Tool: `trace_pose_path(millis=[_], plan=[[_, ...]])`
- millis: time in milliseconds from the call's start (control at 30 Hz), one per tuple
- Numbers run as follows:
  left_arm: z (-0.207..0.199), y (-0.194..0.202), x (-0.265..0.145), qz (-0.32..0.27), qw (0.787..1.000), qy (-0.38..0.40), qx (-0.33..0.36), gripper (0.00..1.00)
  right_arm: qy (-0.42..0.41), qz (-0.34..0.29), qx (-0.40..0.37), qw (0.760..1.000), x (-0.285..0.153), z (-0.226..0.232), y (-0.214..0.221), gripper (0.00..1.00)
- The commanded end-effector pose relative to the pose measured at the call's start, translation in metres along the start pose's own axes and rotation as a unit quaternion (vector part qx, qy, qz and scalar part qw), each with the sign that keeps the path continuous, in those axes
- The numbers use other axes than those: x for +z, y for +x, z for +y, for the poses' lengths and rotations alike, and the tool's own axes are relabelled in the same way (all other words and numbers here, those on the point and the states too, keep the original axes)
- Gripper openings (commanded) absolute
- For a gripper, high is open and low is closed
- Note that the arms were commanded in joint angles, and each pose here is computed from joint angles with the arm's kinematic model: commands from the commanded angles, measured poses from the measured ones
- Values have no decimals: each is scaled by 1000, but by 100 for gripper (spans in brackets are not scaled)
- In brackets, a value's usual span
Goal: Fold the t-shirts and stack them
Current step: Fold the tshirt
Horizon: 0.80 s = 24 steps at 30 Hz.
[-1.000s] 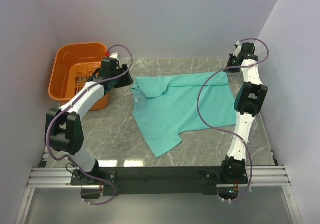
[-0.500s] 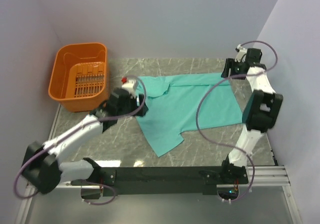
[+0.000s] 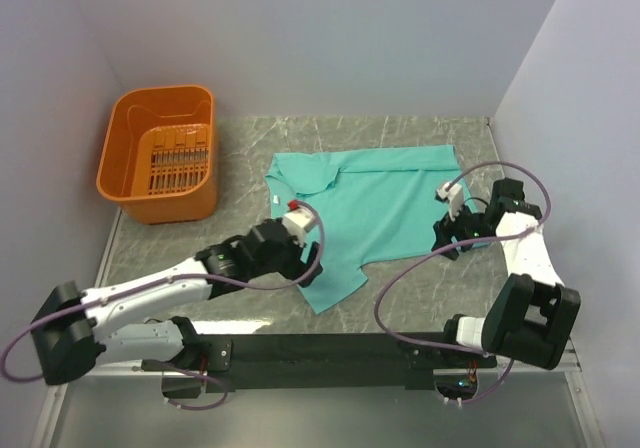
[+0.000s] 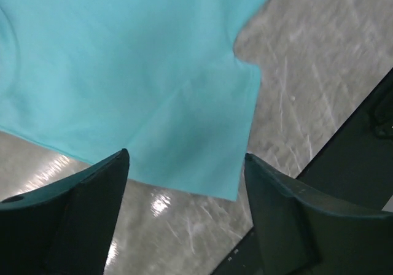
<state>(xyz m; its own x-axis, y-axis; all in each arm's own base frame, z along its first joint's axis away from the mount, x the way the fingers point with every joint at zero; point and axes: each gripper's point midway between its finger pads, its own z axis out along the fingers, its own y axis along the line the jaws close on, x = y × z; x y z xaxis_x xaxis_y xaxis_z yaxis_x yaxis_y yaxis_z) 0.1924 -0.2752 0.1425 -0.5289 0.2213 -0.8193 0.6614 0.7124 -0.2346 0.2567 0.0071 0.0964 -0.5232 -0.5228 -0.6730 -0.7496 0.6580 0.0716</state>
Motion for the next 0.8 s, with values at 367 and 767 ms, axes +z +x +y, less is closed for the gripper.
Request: trace_pose_path(millis=[367, 767], plan=[[-51, 98, 29, 169, 977, -122, 50, 76, 16, -4, 24, 1000, -31, -1, 32, 71], [-53, 117, 43, 198, 967, -139, 79, 56, 19, -1, 46, 999, -31, -5, 38, 70]])
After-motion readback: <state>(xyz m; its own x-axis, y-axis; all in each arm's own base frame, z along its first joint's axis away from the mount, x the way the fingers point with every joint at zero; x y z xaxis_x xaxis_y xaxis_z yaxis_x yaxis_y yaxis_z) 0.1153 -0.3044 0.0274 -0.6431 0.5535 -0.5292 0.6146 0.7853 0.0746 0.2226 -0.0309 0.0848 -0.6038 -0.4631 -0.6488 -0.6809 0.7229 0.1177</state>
